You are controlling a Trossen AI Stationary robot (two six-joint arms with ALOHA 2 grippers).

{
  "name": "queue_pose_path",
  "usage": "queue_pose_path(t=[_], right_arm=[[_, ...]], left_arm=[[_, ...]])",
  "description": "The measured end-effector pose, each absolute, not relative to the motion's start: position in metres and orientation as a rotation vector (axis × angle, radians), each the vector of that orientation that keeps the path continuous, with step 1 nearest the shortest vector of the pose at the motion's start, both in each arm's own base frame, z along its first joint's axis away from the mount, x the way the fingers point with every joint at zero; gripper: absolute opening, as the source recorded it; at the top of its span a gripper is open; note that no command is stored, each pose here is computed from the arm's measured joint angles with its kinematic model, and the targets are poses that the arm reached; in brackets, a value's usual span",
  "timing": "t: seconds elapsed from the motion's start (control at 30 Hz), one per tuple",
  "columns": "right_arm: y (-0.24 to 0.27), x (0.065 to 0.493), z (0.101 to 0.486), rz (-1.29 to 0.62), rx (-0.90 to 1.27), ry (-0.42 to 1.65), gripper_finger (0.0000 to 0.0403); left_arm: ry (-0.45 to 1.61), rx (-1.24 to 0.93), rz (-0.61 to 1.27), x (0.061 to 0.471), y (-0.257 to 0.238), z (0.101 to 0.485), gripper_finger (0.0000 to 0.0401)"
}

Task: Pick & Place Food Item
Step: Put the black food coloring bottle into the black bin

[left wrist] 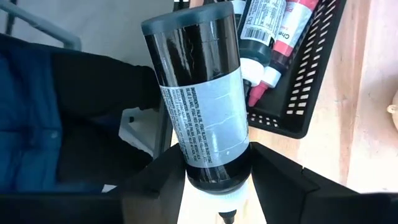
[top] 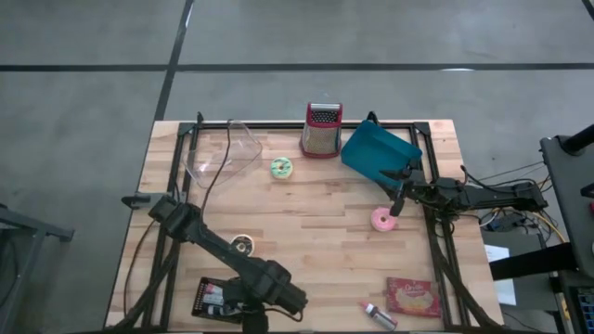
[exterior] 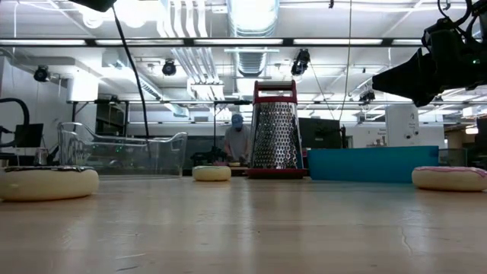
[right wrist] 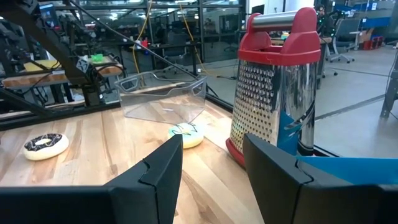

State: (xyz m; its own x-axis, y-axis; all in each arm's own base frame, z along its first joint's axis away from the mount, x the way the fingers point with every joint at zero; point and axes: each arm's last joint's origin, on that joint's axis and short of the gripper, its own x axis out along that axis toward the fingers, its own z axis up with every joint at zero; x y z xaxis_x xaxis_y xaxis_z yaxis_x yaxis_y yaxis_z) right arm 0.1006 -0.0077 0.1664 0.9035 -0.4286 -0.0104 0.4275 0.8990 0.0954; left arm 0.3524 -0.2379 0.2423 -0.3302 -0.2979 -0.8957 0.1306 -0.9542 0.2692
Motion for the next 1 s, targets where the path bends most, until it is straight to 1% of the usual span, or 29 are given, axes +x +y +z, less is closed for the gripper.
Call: queue_pose_path(t=[0.23,0.4,0.6,0.7,1.0], right_arm=[[-0.008,0.101,0.166,-0.443,0.096,-0.011,0.0164],[-0.008,0.101,0.166,-0.443,0.096,-0.011,0.0164],[-0.008,0.101,0.166,-0.443,0.096,-0.011,0.0164],[-0.008,0.101,0.166,-0.443,0.096,-0.011,0.0164],[-0.008,0.101,0.166,-0.443,0.096,-0.011,0.0164]], left_arm=[[-0.175,1.659,-2.403,0.339,-0.239,0.241,0.018],[-0.177,1.609,-2.457,0.321,-0.233,0.241,0.0181],[-0.239,1.574,-2.448,0.306,-0.232,0.243,0.0181],[-0.326,1.619,-2.409,0.303,-0.235,0.243,0.0181],[-0.334,1.608,-2.421,0.294,-0.235,0.241,0.0181]])
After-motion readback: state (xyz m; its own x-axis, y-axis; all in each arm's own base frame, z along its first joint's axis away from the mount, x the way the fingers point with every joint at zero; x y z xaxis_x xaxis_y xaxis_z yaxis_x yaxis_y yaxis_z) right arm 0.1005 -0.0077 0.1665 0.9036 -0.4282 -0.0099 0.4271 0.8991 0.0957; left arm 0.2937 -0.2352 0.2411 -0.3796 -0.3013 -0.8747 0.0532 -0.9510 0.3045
